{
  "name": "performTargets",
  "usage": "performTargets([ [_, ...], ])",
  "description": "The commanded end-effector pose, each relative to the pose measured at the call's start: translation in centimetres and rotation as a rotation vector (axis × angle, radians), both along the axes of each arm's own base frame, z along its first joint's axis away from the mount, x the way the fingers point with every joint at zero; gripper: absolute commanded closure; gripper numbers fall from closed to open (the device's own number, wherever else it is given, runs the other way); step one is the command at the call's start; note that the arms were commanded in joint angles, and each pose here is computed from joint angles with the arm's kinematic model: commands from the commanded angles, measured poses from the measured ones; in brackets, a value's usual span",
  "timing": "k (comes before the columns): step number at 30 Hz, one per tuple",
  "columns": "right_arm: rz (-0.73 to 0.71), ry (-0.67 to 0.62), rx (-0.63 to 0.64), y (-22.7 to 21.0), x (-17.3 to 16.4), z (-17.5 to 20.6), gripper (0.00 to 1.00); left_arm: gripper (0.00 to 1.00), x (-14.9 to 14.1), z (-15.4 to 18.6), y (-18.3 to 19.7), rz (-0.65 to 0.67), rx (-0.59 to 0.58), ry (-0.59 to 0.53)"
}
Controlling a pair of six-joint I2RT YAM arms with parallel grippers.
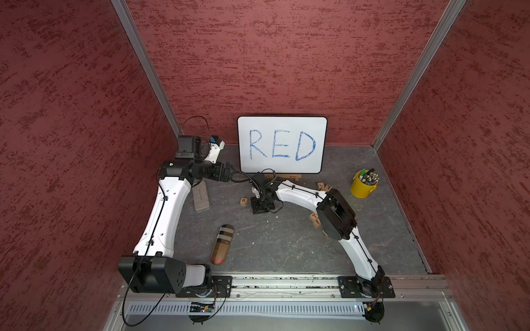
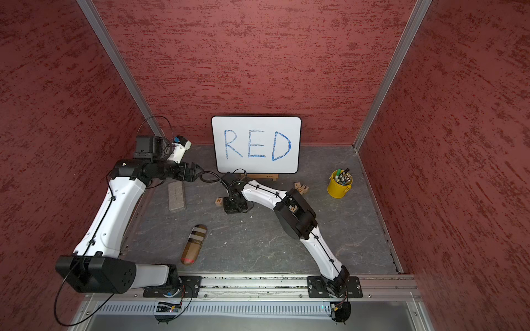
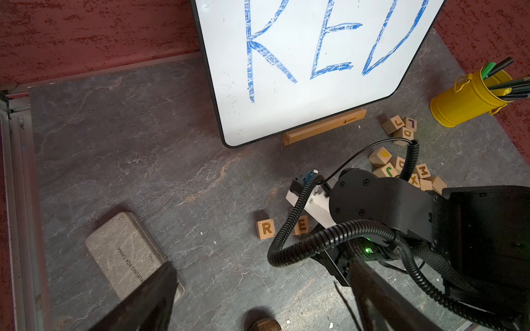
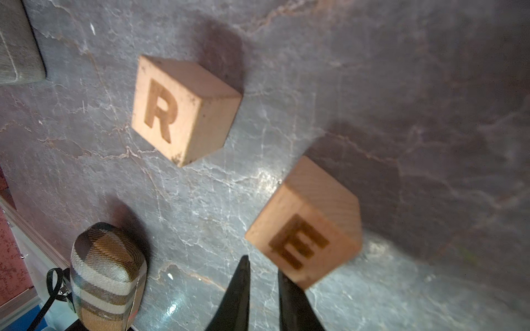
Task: Assemble the uppercase word "red" with letter blocks
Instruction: Move the letter block to the center of the board.
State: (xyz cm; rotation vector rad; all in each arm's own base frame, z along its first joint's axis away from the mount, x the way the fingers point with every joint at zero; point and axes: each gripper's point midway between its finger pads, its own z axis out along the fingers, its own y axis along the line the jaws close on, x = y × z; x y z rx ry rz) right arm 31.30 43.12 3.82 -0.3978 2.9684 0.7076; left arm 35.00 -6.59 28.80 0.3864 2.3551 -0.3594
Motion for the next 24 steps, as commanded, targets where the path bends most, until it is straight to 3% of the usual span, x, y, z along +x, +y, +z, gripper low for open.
performTargets([
  [1, -0.014, -0.03, -0.024, -0.2, 1.3, -0.3, 0.79, 0.05, -0.4, 1.7, 0.0, -0.003, 0.005, -0.043],
  [24, 0.013, -0.016, 0.037, 0.9, 1.7, 0.2, 0.78, 0.05, -0.3, 2.2, -0.1, -0.002, -0.002, -0.058],
])
